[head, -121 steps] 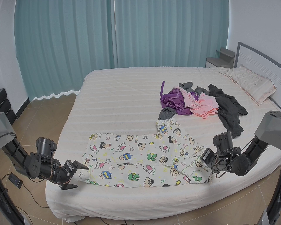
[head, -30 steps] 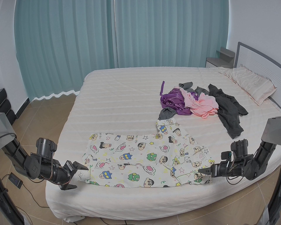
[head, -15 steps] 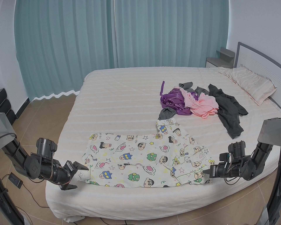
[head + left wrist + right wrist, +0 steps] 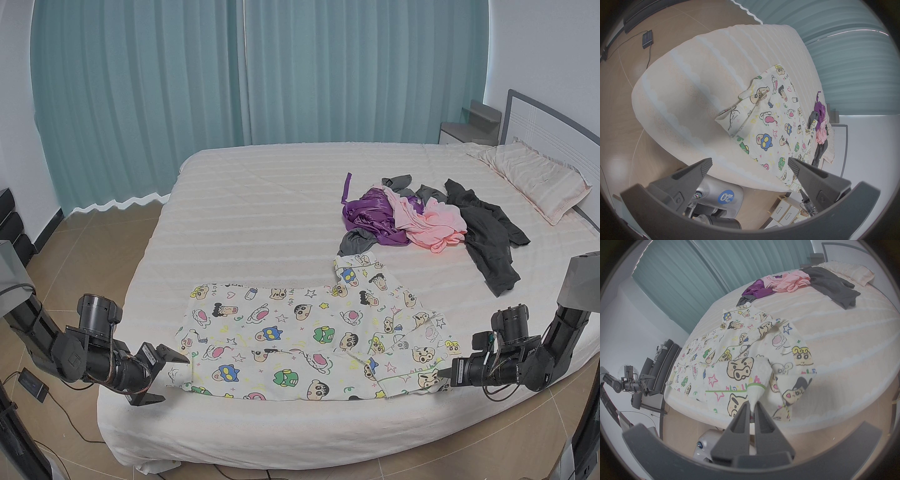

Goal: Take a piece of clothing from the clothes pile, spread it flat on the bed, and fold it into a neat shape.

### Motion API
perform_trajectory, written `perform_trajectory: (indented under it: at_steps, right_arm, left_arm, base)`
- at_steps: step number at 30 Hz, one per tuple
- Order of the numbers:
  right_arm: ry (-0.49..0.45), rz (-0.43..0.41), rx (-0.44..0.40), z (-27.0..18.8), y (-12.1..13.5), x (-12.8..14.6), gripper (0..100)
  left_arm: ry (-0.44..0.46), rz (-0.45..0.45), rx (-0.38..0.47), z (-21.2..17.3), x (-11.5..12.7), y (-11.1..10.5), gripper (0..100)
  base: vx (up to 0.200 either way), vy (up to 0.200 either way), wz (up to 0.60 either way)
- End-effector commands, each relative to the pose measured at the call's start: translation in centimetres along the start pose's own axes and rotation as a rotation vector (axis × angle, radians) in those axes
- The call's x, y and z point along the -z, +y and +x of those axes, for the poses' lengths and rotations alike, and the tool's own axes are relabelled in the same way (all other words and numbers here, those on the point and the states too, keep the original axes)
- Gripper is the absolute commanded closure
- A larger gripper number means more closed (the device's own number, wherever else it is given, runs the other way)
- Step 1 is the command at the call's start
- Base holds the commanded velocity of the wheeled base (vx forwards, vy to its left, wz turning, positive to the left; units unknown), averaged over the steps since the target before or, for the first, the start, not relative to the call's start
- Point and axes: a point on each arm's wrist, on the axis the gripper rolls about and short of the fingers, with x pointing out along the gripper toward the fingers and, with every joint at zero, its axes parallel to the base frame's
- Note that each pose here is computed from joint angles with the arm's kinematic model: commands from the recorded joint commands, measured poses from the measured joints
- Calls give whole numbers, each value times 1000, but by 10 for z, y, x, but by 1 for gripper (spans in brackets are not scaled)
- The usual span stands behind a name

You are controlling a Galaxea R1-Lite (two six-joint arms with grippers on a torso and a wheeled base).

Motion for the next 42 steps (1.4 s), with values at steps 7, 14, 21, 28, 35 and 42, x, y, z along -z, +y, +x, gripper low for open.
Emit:
perform_trajectory:
  at_steps: [7,14,21,28,35,42]
  right_arm:
    - [-44,45,-47,-32,24,1,100]
    - [51,79,-36,-37,30,11,100]
    - [79,83,-12,-33,27,17,0]
    - [25,46,-15,-40,36,10,0]
    - [16,-55,-154,-18,92,0,0]
    - [11,-34,-165,40,149,-2,0]
  left_arm:
    - [4,-3,-5,0,1,2,0]
    - [4,-3,-5,0,1,2,0]
    - [3,-3,-6,0,1,2,0]
    - [3,-3,-6,0,1,2,0]
    - [-1,-2,-7,0,1,1,0]
    - [-13,1,-5,0,0,1,0]
  base:
    - [0,0,0]
    - [0,0,0]
    - [0,0,0]
    - [0,0,0]
    - [0,0,0]
    - [0,0,0]
